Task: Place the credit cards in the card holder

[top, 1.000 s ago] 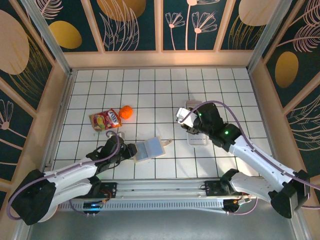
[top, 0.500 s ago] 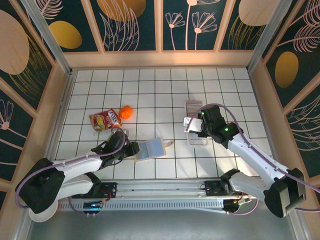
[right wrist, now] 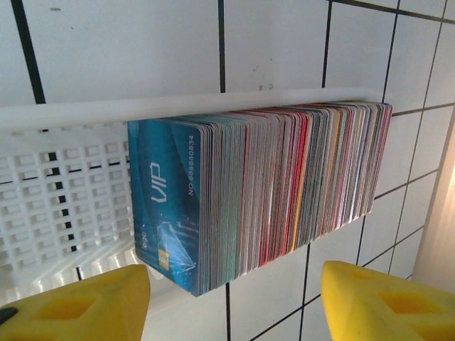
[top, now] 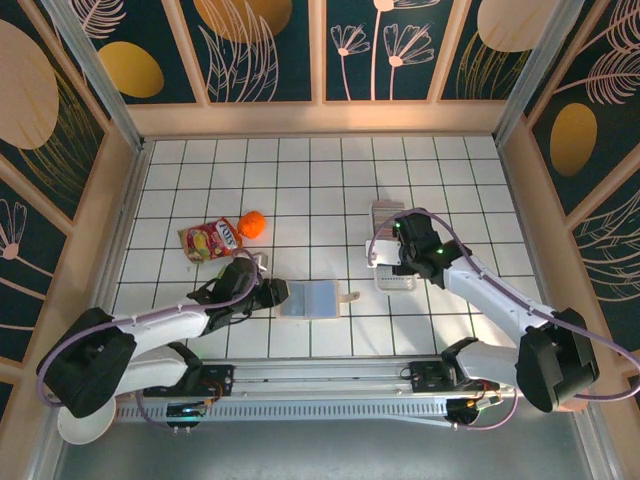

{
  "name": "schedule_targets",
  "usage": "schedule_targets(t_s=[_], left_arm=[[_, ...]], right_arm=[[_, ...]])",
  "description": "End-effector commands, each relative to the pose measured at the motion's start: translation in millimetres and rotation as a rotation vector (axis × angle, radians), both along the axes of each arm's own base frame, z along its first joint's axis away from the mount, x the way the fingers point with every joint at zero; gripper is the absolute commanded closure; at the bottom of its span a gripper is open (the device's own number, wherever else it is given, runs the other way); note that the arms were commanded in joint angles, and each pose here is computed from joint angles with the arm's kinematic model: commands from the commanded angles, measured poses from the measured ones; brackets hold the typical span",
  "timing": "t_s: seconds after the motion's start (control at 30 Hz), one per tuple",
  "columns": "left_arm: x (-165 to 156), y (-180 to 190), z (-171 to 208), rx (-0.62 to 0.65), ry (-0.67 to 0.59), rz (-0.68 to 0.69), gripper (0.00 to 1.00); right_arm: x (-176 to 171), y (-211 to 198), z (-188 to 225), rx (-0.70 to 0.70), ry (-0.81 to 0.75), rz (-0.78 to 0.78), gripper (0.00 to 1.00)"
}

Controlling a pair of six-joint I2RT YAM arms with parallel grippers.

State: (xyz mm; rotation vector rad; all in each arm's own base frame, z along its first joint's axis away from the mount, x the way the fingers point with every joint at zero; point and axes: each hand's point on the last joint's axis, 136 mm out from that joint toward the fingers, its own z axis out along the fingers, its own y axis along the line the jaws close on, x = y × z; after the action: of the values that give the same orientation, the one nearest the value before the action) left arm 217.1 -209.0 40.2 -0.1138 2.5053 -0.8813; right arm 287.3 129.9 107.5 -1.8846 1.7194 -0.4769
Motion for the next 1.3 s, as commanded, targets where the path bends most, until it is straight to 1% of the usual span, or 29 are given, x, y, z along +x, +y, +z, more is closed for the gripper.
schedule_targets(t_s=[0.0,0.27,0.37,0.57,0.8,0.9,1.03,1.27], left_arm=[[8,-7,25,-0.036,-0.079,-0.019,0.62],[1,5,25,-0.026,-0.084,0.011,0.61],[-2,7,25,-0.032,-0.086,0.012,0.61],[-6,9,25,-0.035,-0.085,0.012,0.61],[-9,11,22,-0.033,-0.075,0.012,0.62],[-10,12,20,-0.031,-0.072,0.014,0.63],[-12,13,17,-0.031,-0.065,0.015,0.64],[-13,15,17,-0.032,-0.066,0.016,0.64]], right_arm=[[8,0,-6,-0.016,-0.026,0.007,0.33],[20,6,-16,-0.022,-0.045,0.022,0.19],[23,7,-22,-0.035,-0.041,0.031,0.16],[30,8,-31,-0.061,-0.049,0.038,0.15],[42,9,-34,-0.080,-0.088,0.038,0.16],[41,9,-36,-0.087,-0.080,0.042,0.19],[40,7,-36,-0.096,-0.069,0.041,0.32],[33,5,-32,-0.093,-0.051,0.042,0.47]])
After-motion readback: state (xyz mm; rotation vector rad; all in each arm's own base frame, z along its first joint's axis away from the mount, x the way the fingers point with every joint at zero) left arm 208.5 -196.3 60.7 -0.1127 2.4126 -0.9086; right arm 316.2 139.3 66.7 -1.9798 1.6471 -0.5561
